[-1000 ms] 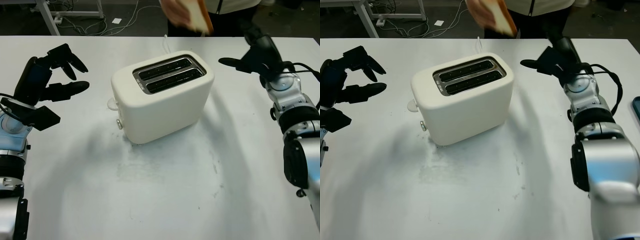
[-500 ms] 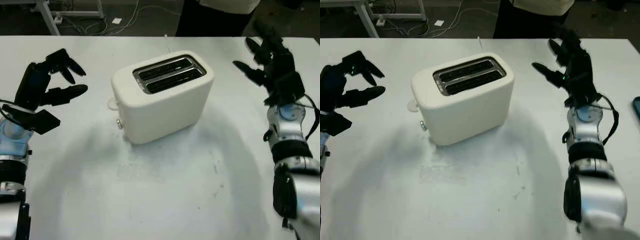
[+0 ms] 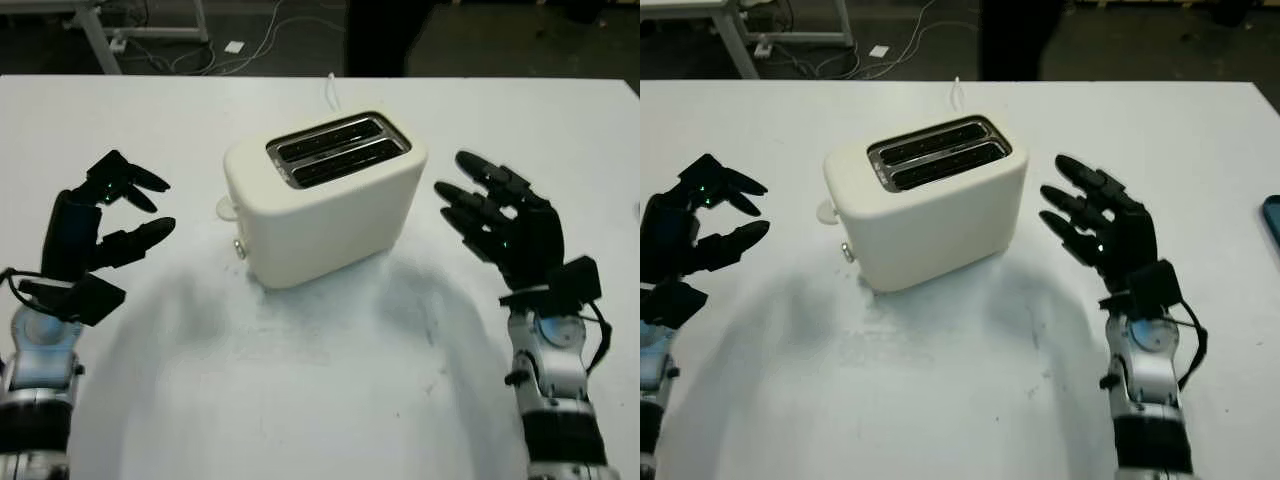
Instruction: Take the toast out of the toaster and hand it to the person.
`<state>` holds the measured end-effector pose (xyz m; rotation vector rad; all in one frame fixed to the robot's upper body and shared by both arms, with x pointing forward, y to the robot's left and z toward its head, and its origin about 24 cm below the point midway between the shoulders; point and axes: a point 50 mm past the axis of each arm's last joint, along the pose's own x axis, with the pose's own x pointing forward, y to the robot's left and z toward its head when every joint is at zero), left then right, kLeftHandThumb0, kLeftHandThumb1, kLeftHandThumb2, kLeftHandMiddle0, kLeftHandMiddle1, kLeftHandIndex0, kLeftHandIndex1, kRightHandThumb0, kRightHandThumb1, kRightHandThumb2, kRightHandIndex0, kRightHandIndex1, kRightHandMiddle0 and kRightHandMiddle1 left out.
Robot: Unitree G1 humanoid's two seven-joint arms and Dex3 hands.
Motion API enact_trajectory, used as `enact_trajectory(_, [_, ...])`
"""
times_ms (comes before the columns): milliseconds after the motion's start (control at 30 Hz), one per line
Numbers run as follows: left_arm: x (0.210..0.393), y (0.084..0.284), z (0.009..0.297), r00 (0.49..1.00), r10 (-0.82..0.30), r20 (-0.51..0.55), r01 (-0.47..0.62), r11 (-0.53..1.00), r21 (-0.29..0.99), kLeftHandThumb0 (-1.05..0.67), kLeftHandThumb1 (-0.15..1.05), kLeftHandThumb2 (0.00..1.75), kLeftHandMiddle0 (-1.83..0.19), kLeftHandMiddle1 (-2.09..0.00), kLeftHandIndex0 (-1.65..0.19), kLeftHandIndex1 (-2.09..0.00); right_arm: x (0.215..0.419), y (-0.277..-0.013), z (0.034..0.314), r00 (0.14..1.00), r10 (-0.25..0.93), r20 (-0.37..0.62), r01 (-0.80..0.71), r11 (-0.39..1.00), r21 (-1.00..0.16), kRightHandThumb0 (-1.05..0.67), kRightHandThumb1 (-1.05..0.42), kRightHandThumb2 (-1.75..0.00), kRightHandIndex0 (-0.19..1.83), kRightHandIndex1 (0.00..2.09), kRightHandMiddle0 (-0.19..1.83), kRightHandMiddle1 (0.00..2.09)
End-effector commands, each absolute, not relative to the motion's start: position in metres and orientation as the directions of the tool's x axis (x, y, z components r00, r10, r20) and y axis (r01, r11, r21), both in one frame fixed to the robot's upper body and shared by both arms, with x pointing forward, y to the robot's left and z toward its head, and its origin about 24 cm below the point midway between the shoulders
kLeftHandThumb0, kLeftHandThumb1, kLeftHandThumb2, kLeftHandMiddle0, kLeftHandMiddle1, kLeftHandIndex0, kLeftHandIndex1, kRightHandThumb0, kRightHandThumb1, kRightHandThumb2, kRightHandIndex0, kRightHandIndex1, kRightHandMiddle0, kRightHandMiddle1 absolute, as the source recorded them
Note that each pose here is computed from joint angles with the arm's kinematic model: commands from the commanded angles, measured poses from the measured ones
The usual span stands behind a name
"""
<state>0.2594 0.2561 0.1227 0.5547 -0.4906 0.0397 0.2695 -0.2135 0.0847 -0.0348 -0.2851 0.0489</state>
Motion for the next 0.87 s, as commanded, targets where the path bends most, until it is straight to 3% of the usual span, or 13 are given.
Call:
enact_trajectory(0, [0.253, 0.254, 0.121, 0.897, -0.057, 0.439, -0.184, 0.854, 0.487, -1.04, 0.92, 0.30, -0.37, -1.59, -0.19, -1.39, 0.264, -0.213, 0.082, 0.963, 0.030, 0.269, -0.021, 0.999, -0.038, -0.27, -0.87, 0.00, 0.83, 0.15, 0.72, 0.04])
enact_trajectory(400, [0.248, 0.230, 0.100, 0.936, -0.077, 0.343, -0.095, 0.885, 0.457, -1.05, 0.92, 0.17, -0.47, -1.51, -0.32, -1.35, 0.266, -0.197, 0.059, 0.989, 0.035, 0.143, -0.026, 0.998, -0.065, -0.36, -0.83, 0.00, 0.89, 0.13, 0.81, 0.04])
enact_trajectory(633, [0.253, 0.228, 0.090, 0.943, -0.104, 0.315, -0.055, 0.889, 0.455, -1.05, 0.91, 0.04, -0.53, -1.46, -0.38, -1.33, 0.267, -0.194, 0.061, 0.989, 0.028, 0.143, -0.022, 0.999, -0.047, -0.30, -0.83, 0.00, 0.91, 0.11, 0.81, 0.03])
enact_trajectory(833, [0.256, 0.227, 0.085, 0.950, -0.103, 0.295, -0.051, 0.879, 0.474, -1.05, 0.92, 0.09, -0.51, -1.49, -0.37, -1.35, 0.267, -0.195, 0.064, 0.989, 0.022, 0.147, -0.016, 0.999, -0.039, -0.31, -0.83, 0.00, 0.90, 0.10, 0.79, 0.01])
